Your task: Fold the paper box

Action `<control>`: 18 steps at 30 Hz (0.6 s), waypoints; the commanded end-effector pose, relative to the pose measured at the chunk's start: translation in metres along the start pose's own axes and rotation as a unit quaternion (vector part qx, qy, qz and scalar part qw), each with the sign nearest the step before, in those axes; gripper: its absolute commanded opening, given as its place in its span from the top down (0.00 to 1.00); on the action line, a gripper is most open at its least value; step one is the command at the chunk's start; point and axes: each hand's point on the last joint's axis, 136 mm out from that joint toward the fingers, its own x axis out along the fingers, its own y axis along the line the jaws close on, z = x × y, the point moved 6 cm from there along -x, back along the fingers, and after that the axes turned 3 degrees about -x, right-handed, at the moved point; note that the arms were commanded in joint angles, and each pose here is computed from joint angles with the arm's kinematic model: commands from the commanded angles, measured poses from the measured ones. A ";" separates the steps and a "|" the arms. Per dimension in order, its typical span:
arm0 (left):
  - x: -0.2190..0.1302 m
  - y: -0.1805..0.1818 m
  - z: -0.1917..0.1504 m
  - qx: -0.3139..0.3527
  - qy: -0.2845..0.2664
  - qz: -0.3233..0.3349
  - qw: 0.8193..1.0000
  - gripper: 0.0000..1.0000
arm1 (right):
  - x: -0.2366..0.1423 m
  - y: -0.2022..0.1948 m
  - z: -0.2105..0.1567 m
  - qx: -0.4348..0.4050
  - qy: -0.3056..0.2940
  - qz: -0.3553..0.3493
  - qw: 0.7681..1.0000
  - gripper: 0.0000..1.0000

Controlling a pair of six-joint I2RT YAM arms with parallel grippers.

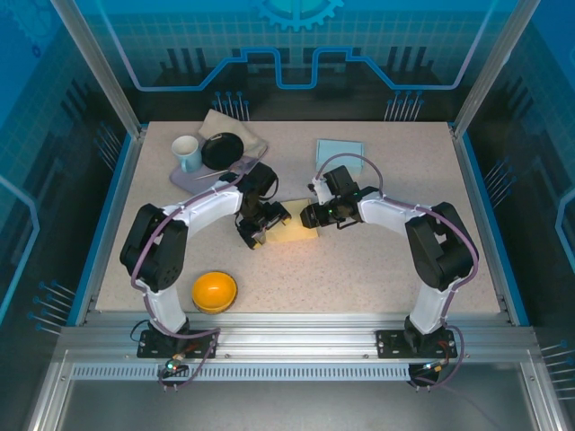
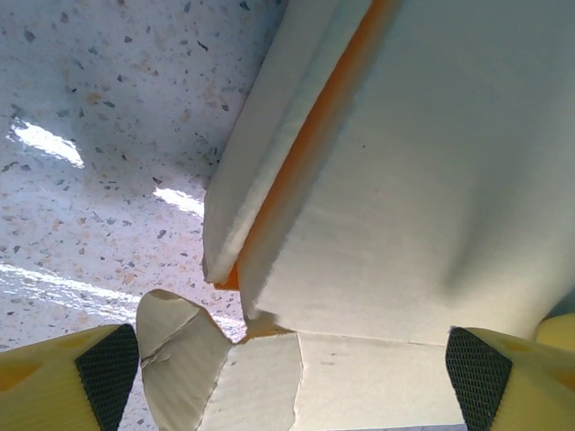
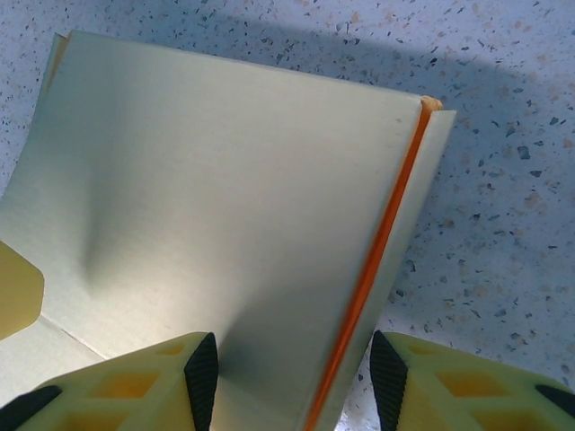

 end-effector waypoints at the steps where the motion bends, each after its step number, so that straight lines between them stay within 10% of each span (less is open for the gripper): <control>1: -0.002 0.001 -0.001 0.009 -0.006 0.002 1.000 0.08 | 0.002 0.002 -0.005 0.004 0.010 0.000 1.000 0.49; 18: -0.007 -0.003 0.003 0.029 -0.027 0.012 0.999 0.08 | 0.001 0.002 -0.007 0.003 0.011 -0.002 1.000 0.49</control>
